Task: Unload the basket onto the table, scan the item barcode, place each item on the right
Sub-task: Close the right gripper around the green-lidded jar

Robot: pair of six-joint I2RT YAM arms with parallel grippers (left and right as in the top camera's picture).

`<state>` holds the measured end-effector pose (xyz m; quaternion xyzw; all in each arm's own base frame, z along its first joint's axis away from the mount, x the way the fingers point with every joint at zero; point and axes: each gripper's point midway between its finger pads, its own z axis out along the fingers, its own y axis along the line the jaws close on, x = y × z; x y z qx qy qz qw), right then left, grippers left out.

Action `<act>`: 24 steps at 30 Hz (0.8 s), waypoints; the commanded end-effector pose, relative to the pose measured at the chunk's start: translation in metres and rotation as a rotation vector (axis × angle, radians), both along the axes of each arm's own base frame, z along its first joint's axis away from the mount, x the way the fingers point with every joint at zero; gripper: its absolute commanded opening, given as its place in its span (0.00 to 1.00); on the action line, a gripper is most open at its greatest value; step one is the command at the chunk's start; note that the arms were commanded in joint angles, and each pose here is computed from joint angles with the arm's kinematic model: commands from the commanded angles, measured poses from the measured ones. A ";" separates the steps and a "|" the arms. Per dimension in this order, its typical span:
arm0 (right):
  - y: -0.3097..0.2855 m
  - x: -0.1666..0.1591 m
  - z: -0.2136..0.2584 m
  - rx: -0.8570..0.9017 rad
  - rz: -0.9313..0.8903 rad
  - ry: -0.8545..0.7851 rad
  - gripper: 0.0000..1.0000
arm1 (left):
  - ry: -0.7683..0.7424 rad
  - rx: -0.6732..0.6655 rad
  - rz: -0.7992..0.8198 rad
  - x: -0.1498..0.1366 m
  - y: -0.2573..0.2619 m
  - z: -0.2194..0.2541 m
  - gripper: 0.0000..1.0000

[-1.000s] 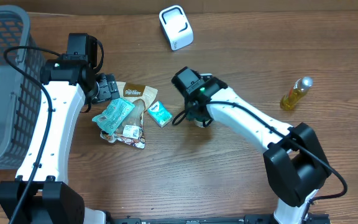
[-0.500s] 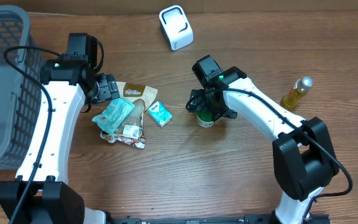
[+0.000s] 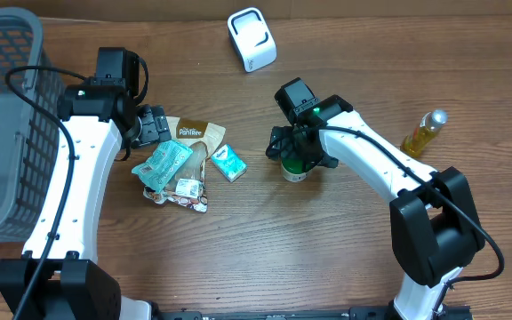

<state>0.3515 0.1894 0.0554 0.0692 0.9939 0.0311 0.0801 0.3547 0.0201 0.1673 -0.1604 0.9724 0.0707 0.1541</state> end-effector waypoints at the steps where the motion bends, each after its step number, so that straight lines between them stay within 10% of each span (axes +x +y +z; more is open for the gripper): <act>1: -0.002 -0.009 -0.005 -0.010 0.010 0.020 1.00 | -0.007 0.000 0.008 0.002 0.000 0.002 1.00; 24: 0.003 -0.006 -0.022 0.024 0.014 -0.010 0.95 | -0.007 0.000 0.008 0.002 0.000 0.002 1.00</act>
